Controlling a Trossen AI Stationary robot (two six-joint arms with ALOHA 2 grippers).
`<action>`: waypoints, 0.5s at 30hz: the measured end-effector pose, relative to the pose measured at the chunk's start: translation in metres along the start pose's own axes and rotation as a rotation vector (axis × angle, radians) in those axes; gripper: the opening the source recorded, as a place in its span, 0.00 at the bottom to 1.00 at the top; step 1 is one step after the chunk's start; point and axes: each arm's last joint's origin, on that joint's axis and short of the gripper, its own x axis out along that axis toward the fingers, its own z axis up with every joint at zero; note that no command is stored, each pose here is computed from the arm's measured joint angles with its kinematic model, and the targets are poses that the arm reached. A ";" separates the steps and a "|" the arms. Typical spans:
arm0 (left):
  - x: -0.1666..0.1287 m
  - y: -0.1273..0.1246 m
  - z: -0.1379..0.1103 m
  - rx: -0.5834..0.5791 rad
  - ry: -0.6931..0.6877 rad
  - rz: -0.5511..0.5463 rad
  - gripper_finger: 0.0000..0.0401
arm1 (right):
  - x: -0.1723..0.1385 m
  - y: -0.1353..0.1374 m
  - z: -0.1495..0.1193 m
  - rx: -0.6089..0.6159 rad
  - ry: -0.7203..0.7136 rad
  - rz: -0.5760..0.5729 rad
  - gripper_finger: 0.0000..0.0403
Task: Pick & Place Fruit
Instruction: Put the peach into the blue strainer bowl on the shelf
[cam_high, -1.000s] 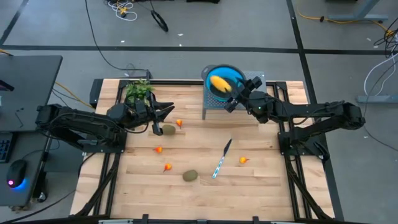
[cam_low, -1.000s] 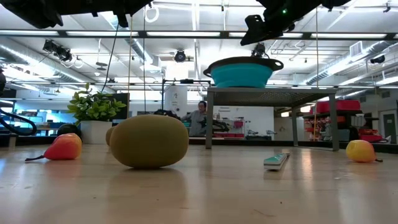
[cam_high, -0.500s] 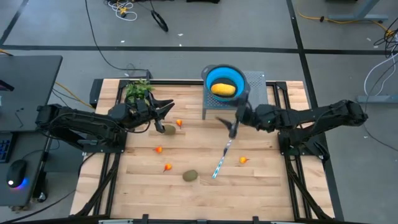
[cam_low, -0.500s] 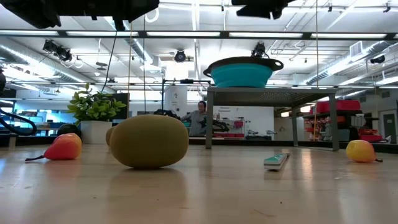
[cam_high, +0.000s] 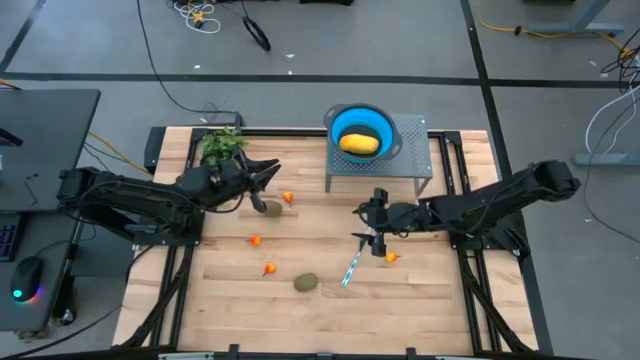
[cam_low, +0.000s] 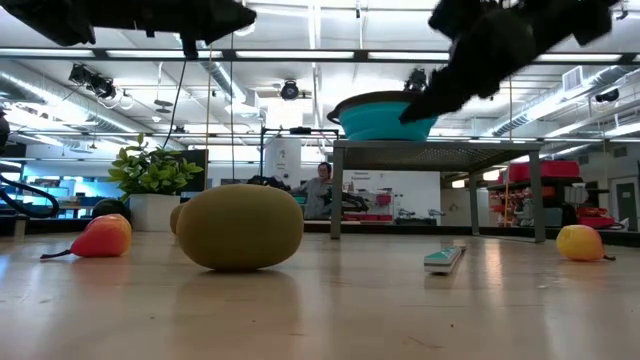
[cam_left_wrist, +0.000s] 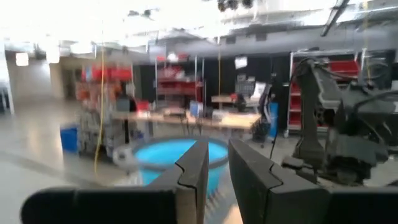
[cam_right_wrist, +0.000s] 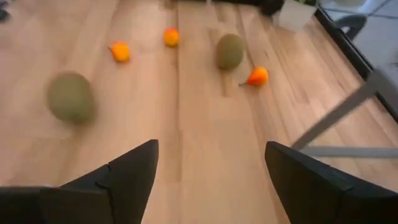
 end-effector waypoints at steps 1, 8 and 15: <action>0.000 0.000 -0.004 -0.014 0.036 -0.002 0.18 | 0.002 0.000 -0.006 0.000 -0.015 -0.007 0.75; -0.009 -0.012 -0.023 -0.082 0.242 -0.073 0.18 | 0.004 0.000 -0.031 0.012 -0.145 -0.019 0.72; -0.019 -0.035 -0.007 -0.040 0.529 -0.090 0.18 | 0.004 -0.001 -0.050 0.018 -0.132 -0.018 0.72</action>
